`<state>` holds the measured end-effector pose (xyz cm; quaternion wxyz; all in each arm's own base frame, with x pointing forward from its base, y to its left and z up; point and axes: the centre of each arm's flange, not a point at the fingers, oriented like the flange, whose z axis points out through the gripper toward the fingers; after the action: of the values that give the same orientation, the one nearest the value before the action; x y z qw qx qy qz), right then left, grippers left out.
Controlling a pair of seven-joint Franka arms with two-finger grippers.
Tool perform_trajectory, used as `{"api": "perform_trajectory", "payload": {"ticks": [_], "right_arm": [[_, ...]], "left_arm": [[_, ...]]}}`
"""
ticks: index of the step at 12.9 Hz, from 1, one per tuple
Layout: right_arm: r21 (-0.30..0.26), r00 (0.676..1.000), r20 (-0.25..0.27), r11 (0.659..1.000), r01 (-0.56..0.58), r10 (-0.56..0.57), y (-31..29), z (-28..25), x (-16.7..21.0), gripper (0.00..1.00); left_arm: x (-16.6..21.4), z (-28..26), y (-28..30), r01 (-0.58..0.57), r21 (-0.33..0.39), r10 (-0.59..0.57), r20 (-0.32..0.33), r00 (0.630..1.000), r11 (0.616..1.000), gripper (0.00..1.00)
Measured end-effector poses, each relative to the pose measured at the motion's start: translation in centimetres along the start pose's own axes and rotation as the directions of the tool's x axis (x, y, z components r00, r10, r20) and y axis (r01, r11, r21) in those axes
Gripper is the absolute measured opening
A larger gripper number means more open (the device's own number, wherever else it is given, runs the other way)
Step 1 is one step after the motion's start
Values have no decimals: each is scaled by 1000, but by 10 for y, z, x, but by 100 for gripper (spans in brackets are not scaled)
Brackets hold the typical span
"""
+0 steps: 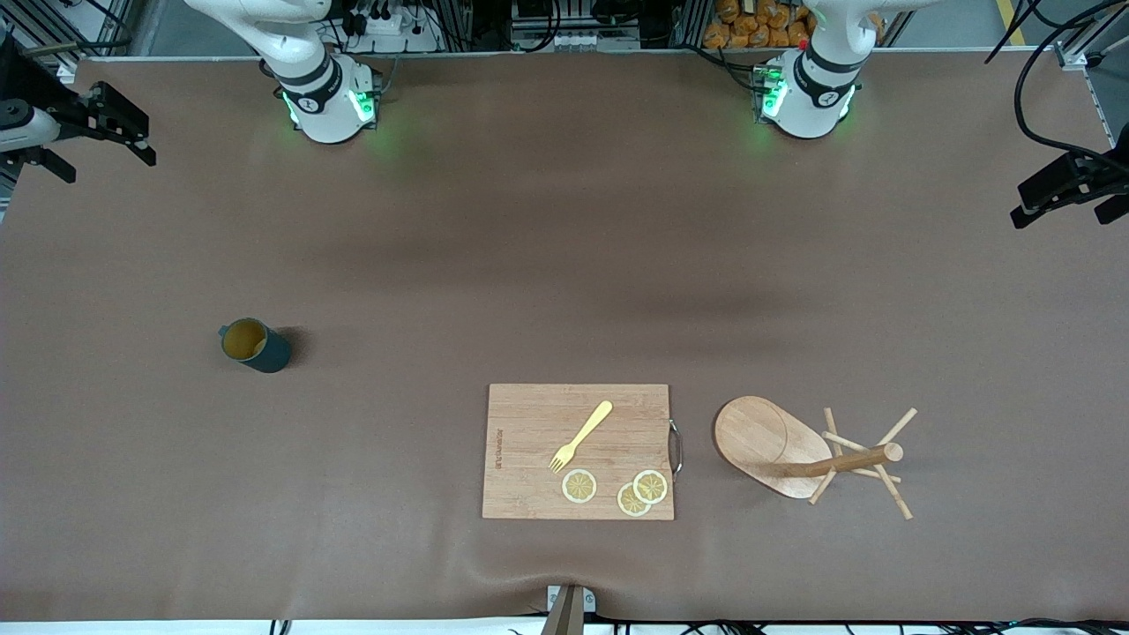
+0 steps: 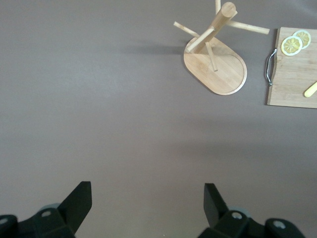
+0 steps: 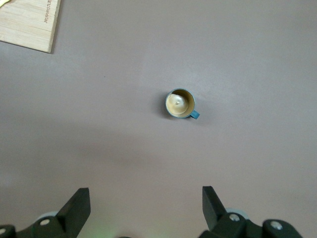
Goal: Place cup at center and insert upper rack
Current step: 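Reach the right gripper toward the teal mug, then lower the right gripper over the teal mug and grasp its rim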
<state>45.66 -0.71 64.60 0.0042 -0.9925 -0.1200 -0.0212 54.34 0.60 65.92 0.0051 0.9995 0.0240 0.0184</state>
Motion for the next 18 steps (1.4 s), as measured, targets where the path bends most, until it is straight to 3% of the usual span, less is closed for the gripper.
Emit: {"api": "perform_trajectory", "payload": {"ticks": [5,9,12,15,18], "right_arm": [[3,1000,-1,1000,-11,11,5,-7,-5,100],[43,999,-1,998,-53,53,34,-3,-12,100],[55,998,13,997,-60,60,45,19,4,100],[52,991,65,991,-124,120,55,62,45,100],[27,945,147,953,-301,294,50,117,93,100]], "left_arm": [[-1,5,2,-6,13,6,28,1000,1000,100],[-2,0,16,-43,53,42,21,999,998,100],[-4,1,25,-58,55,57,28,998,997,100],[-3,3,24,-57,55,55,32,998,997,100],[-1,5,24,-57,55,55,36,998,997,100]]}}
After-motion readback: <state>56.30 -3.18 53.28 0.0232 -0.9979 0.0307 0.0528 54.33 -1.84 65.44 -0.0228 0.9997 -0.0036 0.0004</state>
